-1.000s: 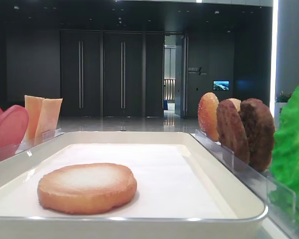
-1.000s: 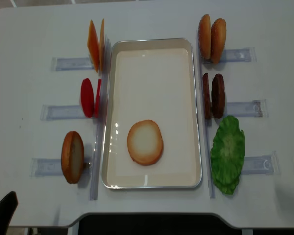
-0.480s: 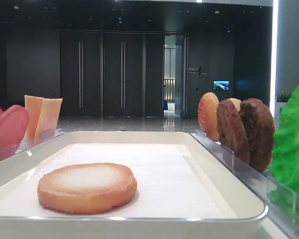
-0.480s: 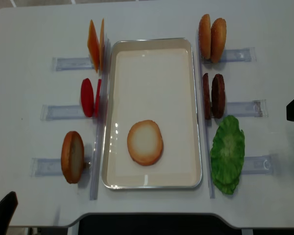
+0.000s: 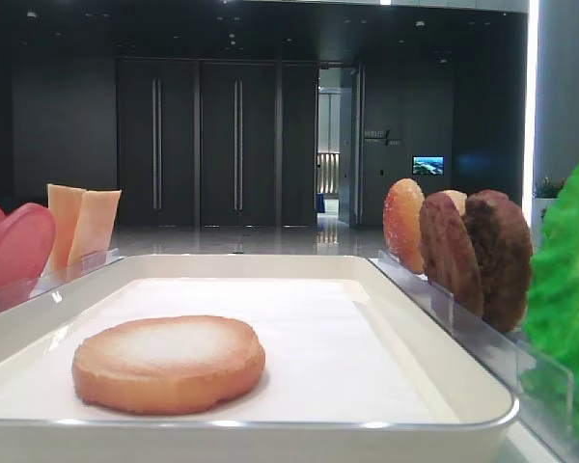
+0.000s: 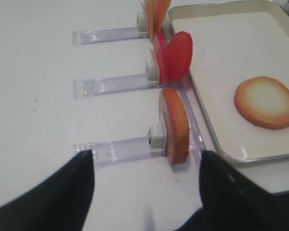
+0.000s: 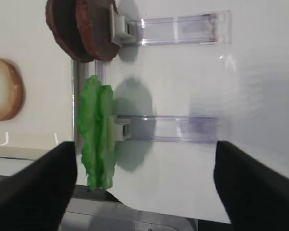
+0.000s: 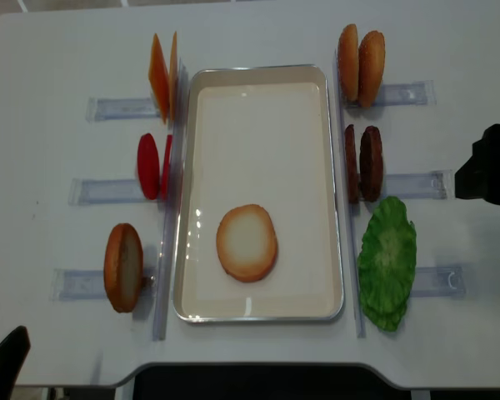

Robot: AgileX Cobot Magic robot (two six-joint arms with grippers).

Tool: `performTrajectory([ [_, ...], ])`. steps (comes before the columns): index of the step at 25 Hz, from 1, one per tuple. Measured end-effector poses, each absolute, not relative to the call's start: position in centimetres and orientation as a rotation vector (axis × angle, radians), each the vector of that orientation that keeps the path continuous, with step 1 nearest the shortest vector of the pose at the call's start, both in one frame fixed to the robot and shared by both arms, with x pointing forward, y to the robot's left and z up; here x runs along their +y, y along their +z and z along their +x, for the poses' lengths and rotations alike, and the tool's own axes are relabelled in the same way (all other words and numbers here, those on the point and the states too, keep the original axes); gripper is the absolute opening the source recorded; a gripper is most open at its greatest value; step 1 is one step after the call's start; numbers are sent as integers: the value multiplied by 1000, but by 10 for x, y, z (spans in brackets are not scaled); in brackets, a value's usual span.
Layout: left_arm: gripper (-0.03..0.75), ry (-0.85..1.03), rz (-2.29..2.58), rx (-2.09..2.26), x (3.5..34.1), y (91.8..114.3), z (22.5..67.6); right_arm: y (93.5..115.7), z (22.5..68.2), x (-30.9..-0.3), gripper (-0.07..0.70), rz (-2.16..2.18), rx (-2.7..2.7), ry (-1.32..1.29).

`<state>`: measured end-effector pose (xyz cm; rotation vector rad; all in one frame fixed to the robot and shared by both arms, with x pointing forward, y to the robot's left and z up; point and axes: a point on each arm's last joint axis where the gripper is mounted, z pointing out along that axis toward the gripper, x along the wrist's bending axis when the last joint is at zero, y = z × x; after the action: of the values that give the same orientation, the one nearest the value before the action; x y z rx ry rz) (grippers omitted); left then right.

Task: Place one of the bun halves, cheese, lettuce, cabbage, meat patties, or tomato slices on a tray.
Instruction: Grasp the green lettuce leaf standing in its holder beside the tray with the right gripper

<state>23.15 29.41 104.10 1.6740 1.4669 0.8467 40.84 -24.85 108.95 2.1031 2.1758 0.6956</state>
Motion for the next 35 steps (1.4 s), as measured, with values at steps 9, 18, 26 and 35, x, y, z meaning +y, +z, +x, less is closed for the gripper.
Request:
performTrajectory([
  [9,517,847,1674,1467,294,1041,232,1073,410,-204,553,2053,2289,572],
  [18,517,847,1674,1467,294,1041,232,1047,425,-176,553,2066,2350,483],
  [26,517,847,1674,1467,294,1041,232,1041,431,-173,553,2067,2347,476],
  [35,517,847,1674,1467,294,1041,232,1032,434,-167,553,2077,2370,435],
])
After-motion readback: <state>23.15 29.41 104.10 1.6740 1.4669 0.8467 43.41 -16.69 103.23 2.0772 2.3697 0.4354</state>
